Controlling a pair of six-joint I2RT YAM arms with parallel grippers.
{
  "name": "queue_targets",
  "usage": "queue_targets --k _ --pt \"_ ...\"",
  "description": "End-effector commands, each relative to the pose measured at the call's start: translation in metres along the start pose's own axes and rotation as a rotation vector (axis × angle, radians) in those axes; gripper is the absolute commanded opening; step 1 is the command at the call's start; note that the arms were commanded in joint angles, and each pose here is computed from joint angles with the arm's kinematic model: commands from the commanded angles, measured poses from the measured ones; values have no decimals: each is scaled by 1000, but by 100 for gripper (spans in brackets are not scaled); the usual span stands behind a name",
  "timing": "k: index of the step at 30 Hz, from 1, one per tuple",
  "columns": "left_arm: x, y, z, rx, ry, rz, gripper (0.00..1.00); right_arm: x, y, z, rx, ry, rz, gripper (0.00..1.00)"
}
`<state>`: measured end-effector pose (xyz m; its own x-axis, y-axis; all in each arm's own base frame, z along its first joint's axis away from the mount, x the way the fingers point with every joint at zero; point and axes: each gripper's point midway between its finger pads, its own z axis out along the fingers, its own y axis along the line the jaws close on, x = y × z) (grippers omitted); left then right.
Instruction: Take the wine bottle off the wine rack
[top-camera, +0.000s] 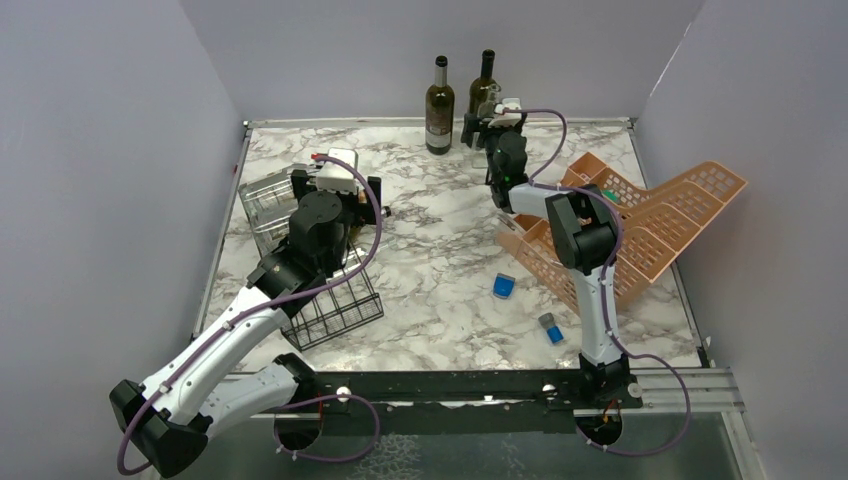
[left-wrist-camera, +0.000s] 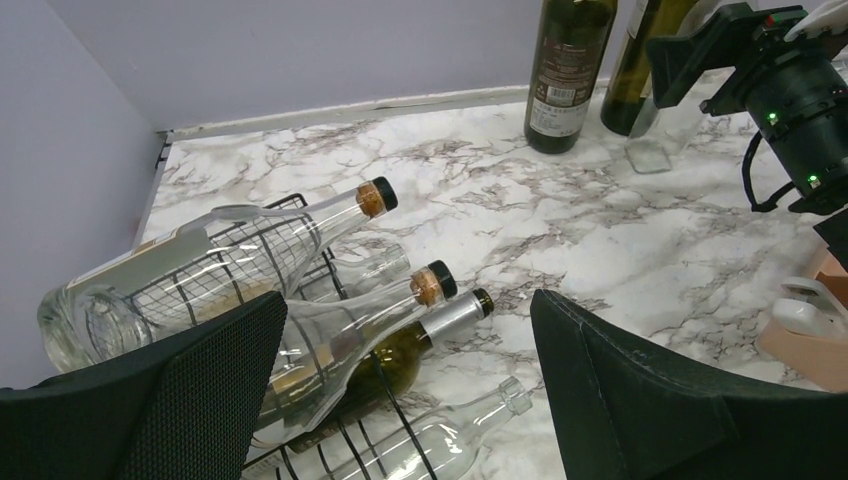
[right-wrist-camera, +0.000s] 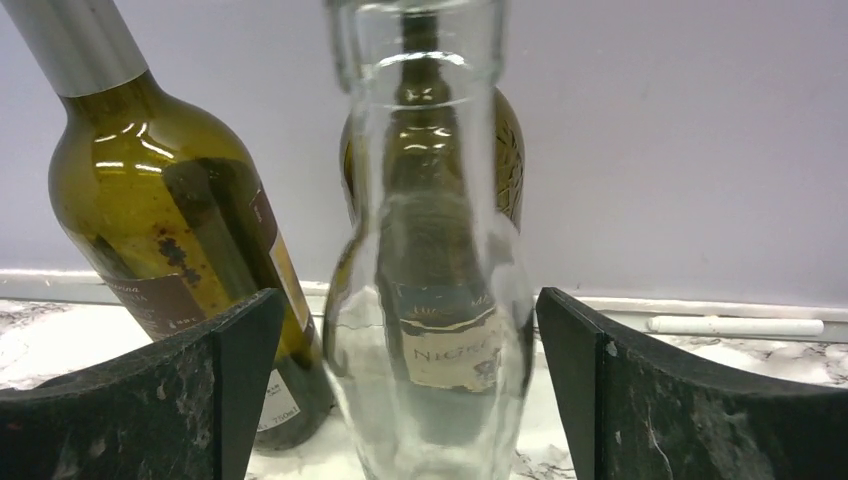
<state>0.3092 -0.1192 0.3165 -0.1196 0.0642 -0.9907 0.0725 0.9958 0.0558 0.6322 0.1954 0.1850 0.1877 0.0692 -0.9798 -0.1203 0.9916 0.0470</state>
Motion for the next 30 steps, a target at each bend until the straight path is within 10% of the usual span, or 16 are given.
queue_targets --k 1,15,30 --pt "-3 -5 0 26 -15 -56 99 -17 0 0 -17 -26 5 100" --pt "3 -27 -22 181 44 -194 99 -24 -16 -78 18 226 103 100" --pt "45 -95 -14 503 342 45 99 -56 64 -264 -538 585 421 100"
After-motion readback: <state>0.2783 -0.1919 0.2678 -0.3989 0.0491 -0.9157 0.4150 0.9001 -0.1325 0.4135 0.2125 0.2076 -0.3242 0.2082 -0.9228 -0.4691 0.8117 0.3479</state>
